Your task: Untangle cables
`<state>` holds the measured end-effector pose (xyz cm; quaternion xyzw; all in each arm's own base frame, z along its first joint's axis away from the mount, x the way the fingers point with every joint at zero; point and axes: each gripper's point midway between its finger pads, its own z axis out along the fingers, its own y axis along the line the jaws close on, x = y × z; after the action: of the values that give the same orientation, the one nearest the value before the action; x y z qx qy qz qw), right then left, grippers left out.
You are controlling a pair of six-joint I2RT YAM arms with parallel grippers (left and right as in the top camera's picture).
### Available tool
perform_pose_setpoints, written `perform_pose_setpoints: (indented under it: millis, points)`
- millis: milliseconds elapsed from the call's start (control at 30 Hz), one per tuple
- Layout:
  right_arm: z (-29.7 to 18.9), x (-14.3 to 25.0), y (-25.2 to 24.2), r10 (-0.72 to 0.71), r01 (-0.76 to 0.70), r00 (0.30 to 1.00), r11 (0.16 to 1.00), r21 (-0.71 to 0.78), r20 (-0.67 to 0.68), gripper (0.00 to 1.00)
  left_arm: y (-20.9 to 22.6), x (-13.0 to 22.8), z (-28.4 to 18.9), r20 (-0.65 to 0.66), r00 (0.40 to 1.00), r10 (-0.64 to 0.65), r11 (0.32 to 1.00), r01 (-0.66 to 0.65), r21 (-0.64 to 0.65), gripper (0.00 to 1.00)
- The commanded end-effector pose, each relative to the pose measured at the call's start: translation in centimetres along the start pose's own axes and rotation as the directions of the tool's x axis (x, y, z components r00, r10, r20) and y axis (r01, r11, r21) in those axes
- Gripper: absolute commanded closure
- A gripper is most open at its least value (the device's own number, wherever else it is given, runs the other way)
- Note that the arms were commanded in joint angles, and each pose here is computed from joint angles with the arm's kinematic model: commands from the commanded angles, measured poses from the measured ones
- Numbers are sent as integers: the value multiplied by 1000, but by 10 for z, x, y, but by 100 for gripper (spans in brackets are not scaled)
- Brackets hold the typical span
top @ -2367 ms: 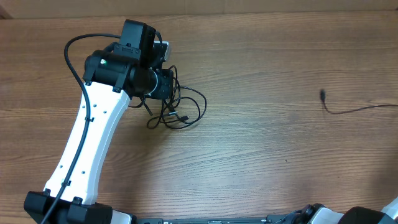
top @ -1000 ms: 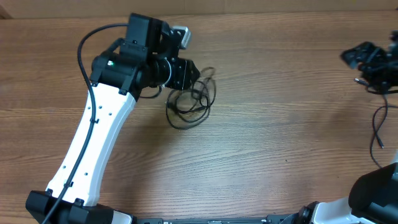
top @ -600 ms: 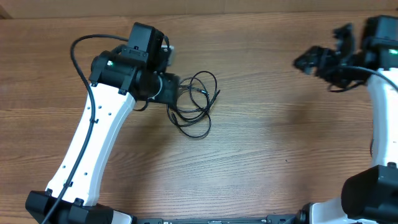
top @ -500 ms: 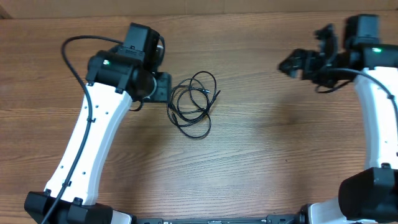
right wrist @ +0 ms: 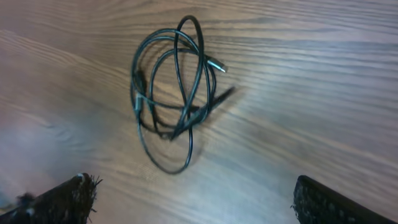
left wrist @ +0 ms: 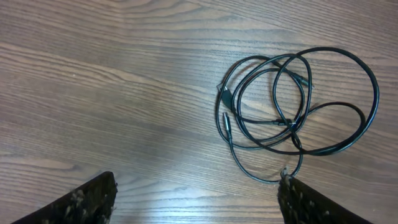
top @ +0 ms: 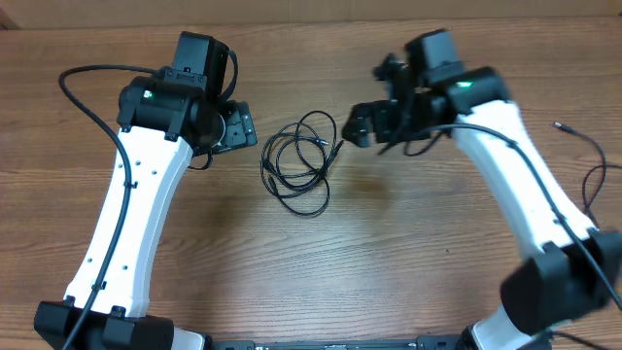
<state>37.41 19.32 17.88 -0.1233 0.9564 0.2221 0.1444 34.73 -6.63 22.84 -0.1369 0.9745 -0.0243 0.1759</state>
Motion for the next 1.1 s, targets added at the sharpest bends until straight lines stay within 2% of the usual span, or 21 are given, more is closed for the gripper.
perform_pose_setpoints:
  millis: [0,167,267,433,467,500,633,700,900,1067]
  points:
    - [32,-3,6,-17,17,1000,999,32,-19,0,-1,-4,-9,28,999,-29,999,28,18,17]
    - [64,-14,3,-9,6,1000,991,135,17,0,-1,-4,-9,26,999,-28,999,28,16,16]
    - [82,-18,3,-14,11,1000,990,144,22,2,-1,-4,-9,26,999,-28,999,28,16,16]
    - [105,-25,0,40,-46,998,990,135,44,20,-1,-4,-9,26,999,-28,999,28,16,15]
    - [112,-24,-3,71,-76,997,988,137,37,28,-1,-4,-9,26,999,-28,999,28,16,14]
    - [115,-22,-5,84,-87,996,986,140,31,32,-1,-4,-9,25,999,-28,999,28,16,14]
    - [119,-16,-7,102,-102,995,984,145,7,77,-1,-4,-9,25,999,-21,1000,20,15,14]
    - [117,-16,-5,111,-110,994,985,136,6,95,-1,-4,-9,25,999,-21,1000,20,16,14]
    - [79,-28,12,75,-76,997,995,65,24,96,-1,-3,-9,22,1000,-20,1000,20,14,13]
    - [-13,-65,36,-19,12,986,999,47,163,96,-1,-4,-9,25,999,-21,1000,20,16,10]
